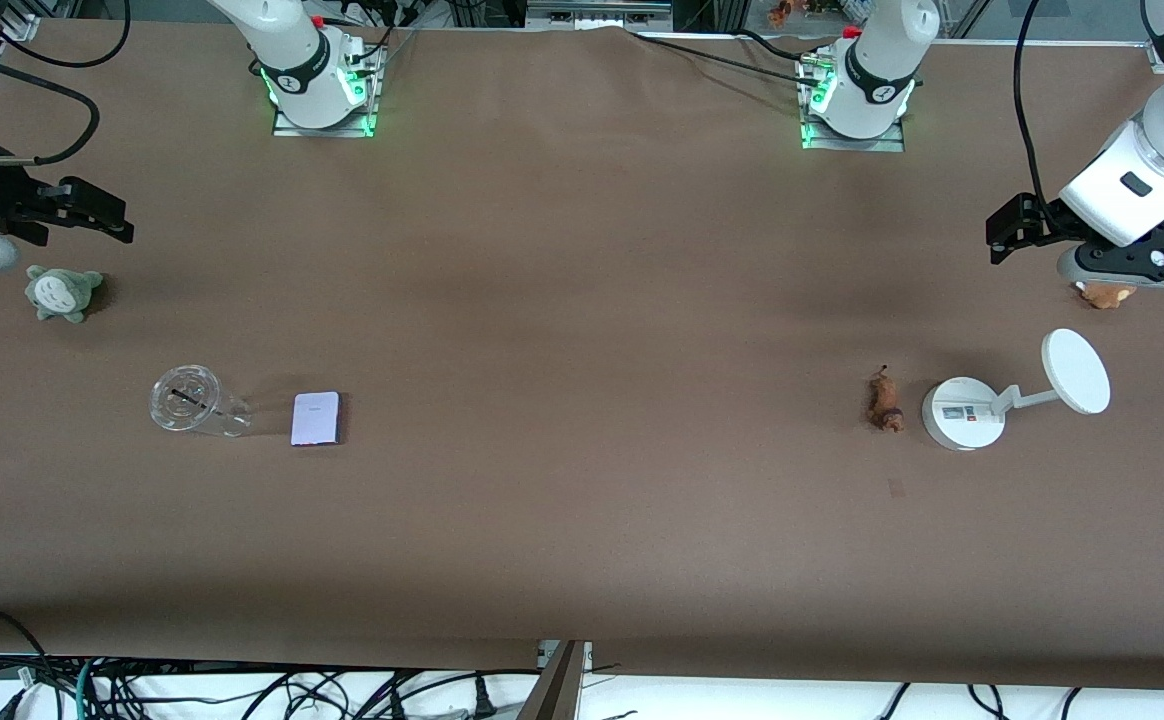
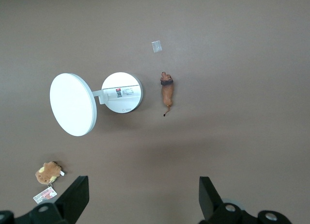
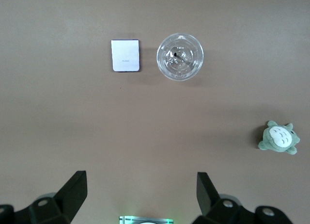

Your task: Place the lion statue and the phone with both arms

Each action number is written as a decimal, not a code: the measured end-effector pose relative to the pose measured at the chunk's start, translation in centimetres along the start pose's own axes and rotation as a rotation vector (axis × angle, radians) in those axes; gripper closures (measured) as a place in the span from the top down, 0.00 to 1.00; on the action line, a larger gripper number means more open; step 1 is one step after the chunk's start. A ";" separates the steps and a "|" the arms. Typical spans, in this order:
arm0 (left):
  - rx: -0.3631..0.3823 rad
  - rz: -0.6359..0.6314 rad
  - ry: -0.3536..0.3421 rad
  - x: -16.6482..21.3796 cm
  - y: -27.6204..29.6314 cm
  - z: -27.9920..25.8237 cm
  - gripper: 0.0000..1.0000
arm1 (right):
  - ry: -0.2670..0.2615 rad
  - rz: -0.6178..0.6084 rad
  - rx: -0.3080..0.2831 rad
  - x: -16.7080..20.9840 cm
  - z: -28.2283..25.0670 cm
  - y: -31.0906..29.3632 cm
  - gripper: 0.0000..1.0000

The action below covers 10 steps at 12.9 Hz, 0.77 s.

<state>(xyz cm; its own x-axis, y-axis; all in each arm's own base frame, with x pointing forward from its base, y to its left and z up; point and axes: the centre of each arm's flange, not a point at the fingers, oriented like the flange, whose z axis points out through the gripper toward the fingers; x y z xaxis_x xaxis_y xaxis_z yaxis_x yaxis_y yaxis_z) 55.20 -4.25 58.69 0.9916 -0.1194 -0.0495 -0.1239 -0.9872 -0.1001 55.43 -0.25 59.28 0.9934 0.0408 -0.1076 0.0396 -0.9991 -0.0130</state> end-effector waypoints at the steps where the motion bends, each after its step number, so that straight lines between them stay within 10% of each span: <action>1: 0.000 0.000 0.000 0.0 0.0 0.0 1.00 | -0.003 0.001 0.000 0.0 0.0 0.0 1.00; 10: 0.000 0.000 0.000 0.0 0.0 0.0 1.00 | 0.000 0.009 0.000 0.2 -0.3 0.5 1.00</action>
